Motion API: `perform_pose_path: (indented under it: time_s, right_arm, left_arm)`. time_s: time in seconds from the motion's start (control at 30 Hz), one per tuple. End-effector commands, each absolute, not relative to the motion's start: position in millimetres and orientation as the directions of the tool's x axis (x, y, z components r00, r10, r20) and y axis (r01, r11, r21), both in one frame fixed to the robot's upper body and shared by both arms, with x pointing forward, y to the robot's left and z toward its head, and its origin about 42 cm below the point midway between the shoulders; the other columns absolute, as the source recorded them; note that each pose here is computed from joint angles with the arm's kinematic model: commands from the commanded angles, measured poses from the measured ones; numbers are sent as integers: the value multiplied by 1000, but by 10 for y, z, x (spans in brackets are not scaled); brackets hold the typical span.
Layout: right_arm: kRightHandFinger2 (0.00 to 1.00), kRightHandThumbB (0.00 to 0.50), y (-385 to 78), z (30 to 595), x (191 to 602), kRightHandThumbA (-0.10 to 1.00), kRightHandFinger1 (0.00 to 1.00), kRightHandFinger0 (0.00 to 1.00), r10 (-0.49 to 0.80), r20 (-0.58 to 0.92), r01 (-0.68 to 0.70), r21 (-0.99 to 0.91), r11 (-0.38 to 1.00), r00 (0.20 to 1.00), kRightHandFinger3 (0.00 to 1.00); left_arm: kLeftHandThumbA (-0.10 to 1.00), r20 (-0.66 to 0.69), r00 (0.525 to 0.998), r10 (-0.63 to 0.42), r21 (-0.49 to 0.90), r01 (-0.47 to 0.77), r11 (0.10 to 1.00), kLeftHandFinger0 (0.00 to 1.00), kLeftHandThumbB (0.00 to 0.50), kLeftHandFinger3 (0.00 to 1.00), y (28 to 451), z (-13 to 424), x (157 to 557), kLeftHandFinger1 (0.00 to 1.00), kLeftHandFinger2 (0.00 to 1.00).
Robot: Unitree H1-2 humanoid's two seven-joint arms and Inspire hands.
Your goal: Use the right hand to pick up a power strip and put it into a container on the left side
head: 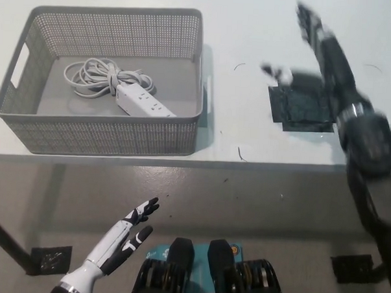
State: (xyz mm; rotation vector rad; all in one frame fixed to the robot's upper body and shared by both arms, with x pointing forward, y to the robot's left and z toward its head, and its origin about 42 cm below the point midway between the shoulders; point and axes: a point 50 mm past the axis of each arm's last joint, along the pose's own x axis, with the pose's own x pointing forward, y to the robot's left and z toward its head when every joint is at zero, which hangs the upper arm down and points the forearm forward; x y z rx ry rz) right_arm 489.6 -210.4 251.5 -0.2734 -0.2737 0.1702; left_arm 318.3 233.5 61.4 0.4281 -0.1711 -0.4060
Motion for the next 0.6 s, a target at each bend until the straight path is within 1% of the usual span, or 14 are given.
perform_pose_path:
  time_s: [0.0, 0.03, 0.07, 0.1, 0.13, 0.17, 0.2, 0.27, 0.3, 0.37, 0.43, 0.5, 0.53, 0.57]
  right_arm:
    - [1000, 295, -2027, 4212, 1868, 1000, 1000, 1000, 28, 981, -114, -51, 992, -191, 1000]
    - [1000, 167, -1985, 4116, 1852, 1000, 1000, 1000, 68, 987, -134, -88, 987, -147, 1000]
    - [1000, 209, -1959, 4030, 1822, 937, 1000, 1000, 80, 989, -113, -94, 989, -123, 1000]
    - [1000, 275, -1903, 3910, 1766, 1000, 1000, 1000, 53, 994, 21, -51, 998, -94, 1000]
    - [1000, 239, -1822, 3754, 1688, 1000, 1000, 1000, 49, 998, 132, -44, 990, -31, 1000]
    - [1000, 224, -1790, 3691, 1654, 1000, 1000, 1000, 65, 998, 46, -65, 997, 1, 1000]
    - [1000, 158, -1795, 3585, 1625, 1000, 1000, 1000, 89, 992, -4, -89, 996, 88, 1000]
    - [1000, 256, -1789, 3433, 1802, 1000, 1000, 1000, 91, 989, -78, -82, 994, 119, 1000]
    - [1000, 388, -1761, 3308, 1843, 1000, 1000, 1000, 144, 972, -20, -143, 990, 184, 1000]
    - [1000, 411, -1728, 3201, 1837, 1000, 1000, 1000, 182, 955, -22, -181, 983, 233, 1000]
    - [1000, 464, -1663, 2927, 1906, 1000, 1000, 1000, 272, 905, -65, -265, 962, 328, 1000]
    - [1000, 461, -1621, 2733, 1988, 1000, 1000, 1000, 282, 879, -26, -295, 955, 385, 1000]
    - [1000, 414, -1610, 2616, 2012, 1000, 1000, 1000, 282, 849, -54, -288, 956, 447, 1000]
    - [1000, 194, -1593, 2418, 2091, 1000, 1000, 1000, 263, 815, -38, -286, 958, 517, 1000]
  left_arm:
    - [1000, 147, 912, -383, 410, 296, 863, 1000, 184, 1000, 2454, 738, 3291, 1000, 1000]
    - [1000, 147, 913, -381, 408, 295, 864, 1000, 187, 1000, 2457, 735, 3289, 1000, 1000]
    - [1000, 149, 913, -379, 404, 294, 866, 1000, 189, 1000, 2452, 735, 3288, 1000, 1000]
    - [1000, 150, 914, -378, 403, 292, 867, 1000, 189, 1000, 2445, 736, 3288, 1000, 1000]
    - [1000, 151, 914, -378, 403, 292, 867, 1000, 189, 1000, 2442, 737, 3288, 1000, 1000]
    - [1000, 151, 913, -378, 404, 292, 867, 1000, 190, 1000, 2443, 736, 3287, 1000, 1000]
    - [1000, 154, 912, -380, 400, 294, 868, 1000, 202, 1000, 2430, 746, 3307, 1000, 1000]
    - [1000, 158, 911, -381, 394, 296, 870, 1000, 219, 1000, 2411, 759, 3332, 1000, 1000]
    - [1000, 162, 912, -377, 383, 294, 876, 1000, 229, 1000, 2413, 760, 3321, 1000, 1000]
    - [1000, 163, 912, -377, 385, 293, 875, 1000, 233, 1000, 2418, 763, 3315, 1000, 1000]
    - [1000, 169, 911, -377, 386, 291, 875, 1000, 232, 1000, 2429, 792, 3355, 1000, 1000]
    - [1000, 175, 911, -373, 391, 283, 876, 1000, 212, 1000, 2432, 807, 3362, 1000, 1000]
    - [1000, 178, 912, -369, 387, 280, 878, 999, 202, 1000, 2434, 810, 3359, 1000, 1000]
    - [1000, 180, 912, -368, 384, 279, 880, 998, 201, 1000, 2427, 810, 3350, 1000, 1000]
